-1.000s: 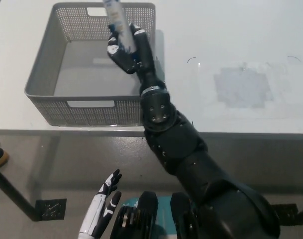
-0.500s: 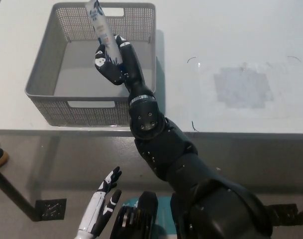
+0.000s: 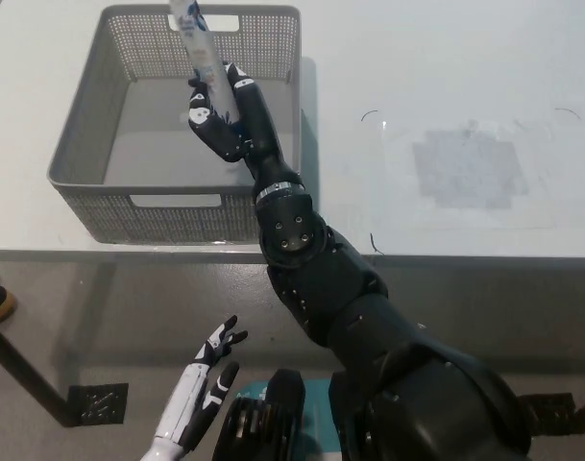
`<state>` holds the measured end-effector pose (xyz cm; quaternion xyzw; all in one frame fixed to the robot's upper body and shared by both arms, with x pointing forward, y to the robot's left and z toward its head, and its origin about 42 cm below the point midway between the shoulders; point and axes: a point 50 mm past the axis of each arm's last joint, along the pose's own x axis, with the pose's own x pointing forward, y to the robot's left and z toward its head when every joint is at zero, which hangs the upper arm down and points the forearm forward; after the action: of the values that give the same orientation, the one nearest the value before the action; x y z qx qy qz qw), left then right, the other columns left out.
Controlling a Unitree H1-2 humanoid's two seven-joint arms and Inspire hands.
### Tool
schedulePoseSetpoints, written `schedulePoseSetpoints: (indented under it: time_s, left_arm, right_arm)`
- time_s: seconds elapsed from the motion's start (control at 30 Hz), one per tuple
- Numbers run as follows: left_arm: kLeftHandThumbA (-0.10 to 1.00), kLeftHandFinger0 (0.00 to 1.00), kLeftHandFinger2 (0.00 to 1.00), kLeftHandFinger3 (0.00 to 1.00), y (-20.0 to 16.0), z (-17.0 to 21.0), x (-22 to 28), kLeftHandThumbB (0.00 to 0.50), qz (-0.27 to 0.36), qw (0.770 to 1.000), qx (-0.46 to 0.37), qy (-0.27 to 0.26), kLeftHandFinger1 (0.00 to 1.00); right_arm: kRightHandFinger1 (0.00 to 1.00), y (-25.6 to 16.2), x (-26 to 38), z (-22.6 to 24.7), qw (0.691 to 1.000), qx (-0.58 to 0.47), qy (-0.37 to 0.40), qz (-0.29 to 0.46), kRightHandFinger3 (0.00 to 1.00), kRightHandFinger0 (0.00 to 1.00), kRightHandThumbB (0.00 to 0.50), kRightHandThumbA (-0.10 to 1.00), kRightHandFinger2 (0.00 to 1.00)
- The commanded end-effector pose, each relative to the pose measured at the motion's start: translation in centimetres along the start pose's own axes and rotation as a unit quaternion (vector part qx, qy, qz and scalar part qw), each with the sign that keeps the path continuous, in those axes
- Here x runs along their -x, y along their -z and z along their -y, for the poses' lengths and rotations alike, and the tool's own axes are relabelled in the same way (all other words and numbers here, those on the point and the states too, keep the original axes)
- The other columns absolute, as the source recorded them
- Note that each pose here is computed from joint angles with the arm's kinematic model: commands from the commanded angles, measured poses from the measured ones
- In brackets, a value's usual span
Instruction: Use the right hand to pick up a shampoo and place it into a container on the left side
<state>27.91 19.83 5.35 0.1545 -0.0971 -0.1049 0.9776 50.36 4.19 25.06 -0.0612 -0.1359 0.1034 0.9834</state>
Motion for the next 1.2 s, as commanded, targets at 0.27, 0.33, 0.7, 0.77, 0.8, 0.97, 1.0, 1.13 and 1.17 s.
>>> schedulePoseSetpoints:
  time_s: [0.27, 0.33, 0.7, 0.77, 0.8, 0.97, 1.0, 1.13, 1.17]
  left_arm:
    - [1.0, 1.0, 0.86, 1.0, -1.0, -0.6, -0.8, 0.181, 0.032, 0.999, -0.002, 0.009, 1.0]
    - [1.0, 1.0, 0.85, 1.0, -1.0, -0.6, -0.8, 0.174, 0.031, 0.999, -0.003, 0.009, 1.0]
    - [1.0, 1.0, 0.83, 1.0, -1.0, -0.6, -1.1, 0.174, 0.037, 0.999, -0.001, 0.01, 0.99]
    - [1.0, 1.0, 0.82, 1.0, -1.0, -0.6, -1.1, 0.168, 0.038, 0.999, -0.003, 0.01, 0.98]
    - [1.0, 1.0, 0.82, 1.0, -1.0, -0.6, -1.1, 0.171, 0.038, 0.999, -0.004, 0.01, 0.98]
    - [1.0, 1.0, 0.82, 1.0, -1.1, -0.6, -1.1, 0.161, 0.038, 0.999, -0.005, 0.012, 0.97]
    - [1.0, 1.0, 0.82, 1.0, -1.0, -0.7, -1.1, 0.16, 0.038, 0.999, -0.004, 0.013, 0.97]
    - [1.0, 1.0, 0.81, 1.0, -0.9, -0.7, -1.2, 0.157, 0.037, 0.999, -0.001, 0.018, 0.97]
    - [1.0, 1.0, 0.81, 1.0, -0.9, -0.8, -1.3, 0.16, 0.036, 0.999, -0.001, 0.019, 0.98]
  right_arm:
    - [1.0, -3.3, -1.8, 0.4, 0.997, 0.005, -0.035, 0.067, 1.0, 1.0, 0.429, 0.67, 1.0]
    - [1.0, -3.1, -1.8, 0.4, 0.996, 0.027, -0.052, 0.062, 1.0, 1.0, 0.498, 0.8, 1.0]
    - [1.0, -3.5, -2.1, 1.1, 0.995, 0.042, -0.045, 0.077, 1.0, 1.0, 0.492, 0.88, 1.0]
    - [1.0, -3.7, -2.2, 1.4, 0.995, 0.039, -0.042, 0.083, 1.0, 1.0, 0.49, 0.88, 1.0]
    - [1.0, -3.8, -2.2, 1.7, 0.994, 0.042, -0.039, 0.089, 1.0, 1.0, 0.48, 0.89, 1.0]
    - [1.0, -5.3, -2.8, 3.5, 0.992, 0.031, -0.024, 0.117, 1.0, 1.0, 0.466, 0.9, 1.0]
    - [1.0, -6.0, -2.9, 4.2, 0.991, 0.029, -0.019, 0.129, 1.0, 1.0, 0.466, 0.92, 1.0]
    - [1.0, -9.0, -2.6, 7.3, 0.984, 0.003, 0.002, 0.177, 1.0, 1.0, 0.468, 0.98, 1.0]
    - [1.0, -10.0, -2.3, 8.3, 0.981, -0.001, 0.009, 0.195, 1.0, 1.0, 0.456, 0.98, 1.0]
